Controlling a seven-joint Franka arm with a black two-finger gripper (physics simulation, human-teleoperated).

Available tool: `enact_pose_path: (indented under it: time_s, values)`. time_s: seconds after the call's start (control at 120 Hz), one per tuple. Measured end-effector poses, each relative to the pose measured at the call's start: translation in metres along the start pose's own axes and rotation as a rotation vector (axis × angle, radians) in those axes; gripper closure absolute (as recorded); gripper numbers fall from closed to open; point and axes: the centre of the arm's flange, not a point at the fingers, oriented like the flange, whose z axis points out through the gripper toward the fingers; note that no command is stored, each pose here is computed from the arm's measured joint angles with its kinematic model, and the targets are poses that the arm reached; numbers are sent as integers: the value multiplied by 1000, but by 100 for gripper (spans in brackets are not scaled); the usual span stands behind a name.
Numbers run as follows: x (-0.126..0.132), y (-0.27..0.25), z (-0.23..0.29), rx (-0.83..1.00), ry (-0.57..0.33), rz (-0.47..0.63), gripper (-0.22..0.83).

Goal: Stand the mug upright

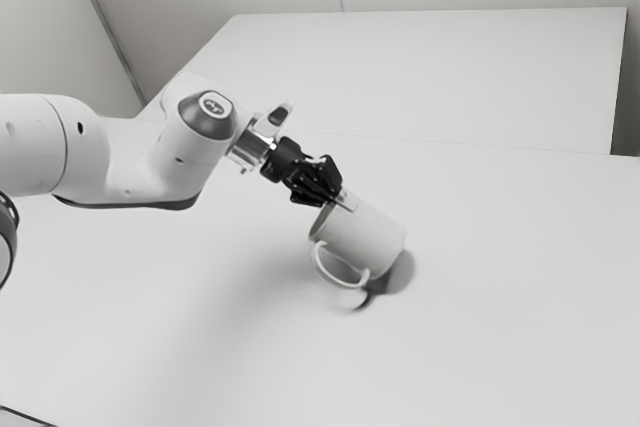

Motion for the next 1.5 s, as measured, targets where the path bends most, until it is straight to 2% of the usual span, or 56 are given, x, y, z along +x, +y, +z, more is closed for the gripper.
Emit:
enact_pose_path:
  time_s: [0.1,0.317,0.542,0.717,0.917,1.183,1.5]
  values:
    - [-4,20,-14,94,-14,82,78]
    - [-16,46,-11,469,-123,308,78]
    - [-22,55,-4,773,-200,403,78]
    - [-23,52,0,872,-201,372,78]
    - [-12,41,-6,918,-189,266,78]
    - [-7,25,9,936,-216,148,78]
    - [-5,17,13,920,-189,56,78]
